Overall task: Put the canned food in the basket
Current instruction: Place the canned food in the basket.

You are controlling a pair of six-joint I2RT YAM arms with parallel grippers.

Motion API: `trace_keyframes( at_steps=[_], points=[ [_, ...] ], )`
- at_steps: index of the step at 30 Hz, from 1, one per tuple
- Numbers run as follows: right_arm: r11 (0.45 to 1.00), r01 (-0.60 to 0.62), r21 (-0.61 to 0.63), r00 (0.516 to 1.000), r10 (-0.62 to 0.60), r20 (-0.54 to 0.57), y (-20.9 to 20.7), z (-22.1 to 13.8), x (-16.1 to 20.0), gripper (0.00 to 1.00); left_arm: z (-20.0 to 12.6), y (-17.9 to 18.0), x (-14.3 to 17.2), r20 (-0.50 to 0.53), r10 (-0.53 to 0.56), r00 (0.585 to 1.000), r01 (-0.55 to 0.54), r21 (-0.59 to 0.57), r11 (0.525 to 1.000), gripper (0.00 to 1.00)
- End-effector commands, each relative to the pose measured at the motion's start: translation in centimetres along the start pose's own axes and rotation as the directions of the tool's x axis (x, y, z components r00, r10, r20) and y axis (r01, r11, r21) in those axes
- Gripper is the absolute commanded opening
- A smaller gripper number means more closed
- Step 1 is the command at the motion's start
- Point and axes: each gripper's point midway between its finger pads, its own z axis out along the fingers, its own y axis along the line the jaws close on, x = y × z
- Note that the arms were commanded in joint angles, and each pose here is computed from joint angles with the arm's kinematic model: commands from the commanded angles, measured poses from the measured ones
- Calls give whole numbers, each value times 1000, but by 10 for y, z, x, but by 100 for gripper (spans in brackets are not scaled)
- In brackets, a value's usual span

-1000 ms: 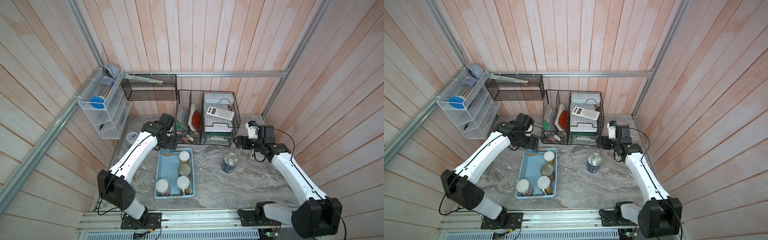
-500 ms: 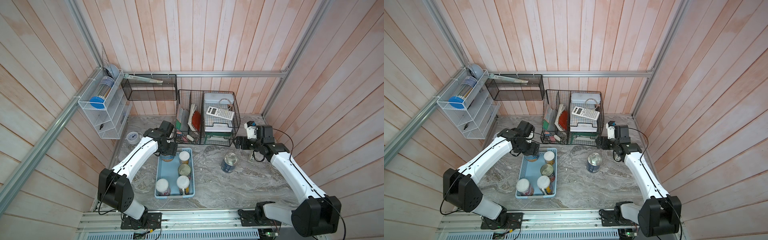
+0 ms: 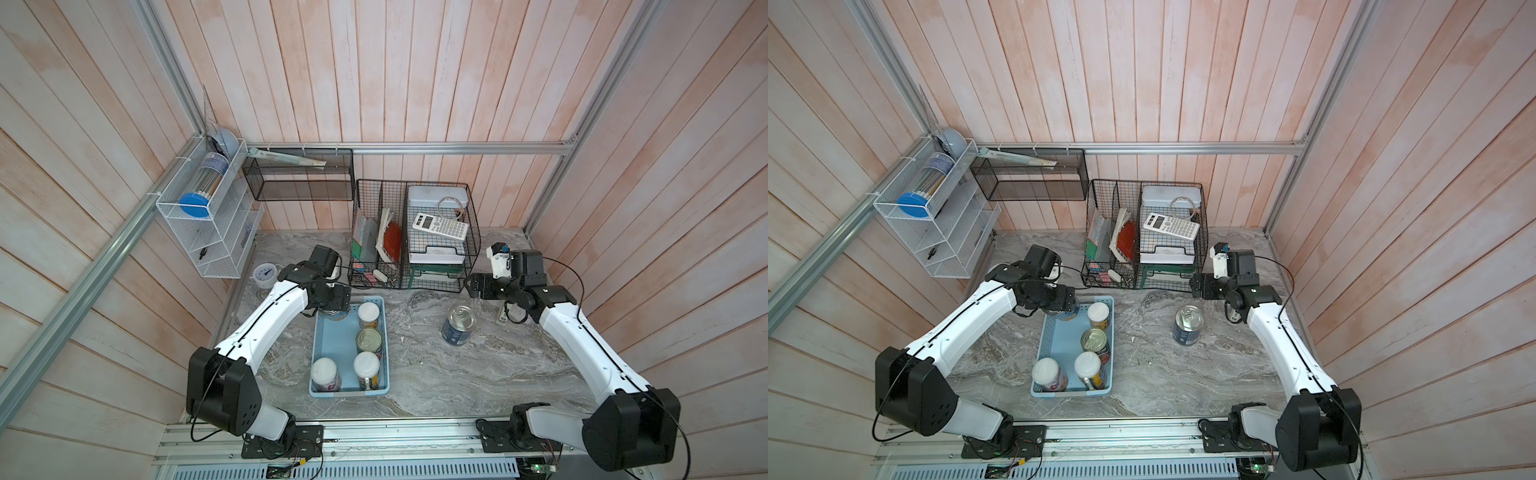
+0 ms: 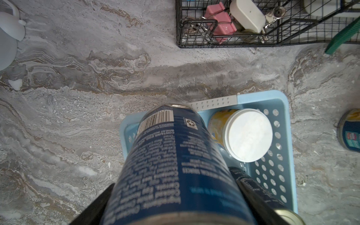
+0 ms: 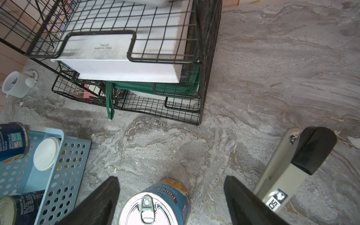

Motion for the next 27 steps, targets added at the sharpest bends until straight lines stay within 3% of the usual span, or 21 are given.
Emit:
trace_keyframes(
  at_steps=[1,8,11,27],
  points=[
    [1000,19,-11,1000,-19,-6,3,4,0,91,-5,-17,-5,36,-14,999,11,86,996,62],
    [1000,23,-21,1000,-23,-13,5,6,2,91,-12,-21,0,20,0,1000,-2,86,996,61],
    [999,29,-27,999,-30,-20,8,8,4,91,-4,-17,8,-30,12,999,-10,61,998,61],
    [998,48,-42,998,-49,-36,13,13,11,91,38,6,1,-89,32,996,-39,-75,996,62]
  ],
)
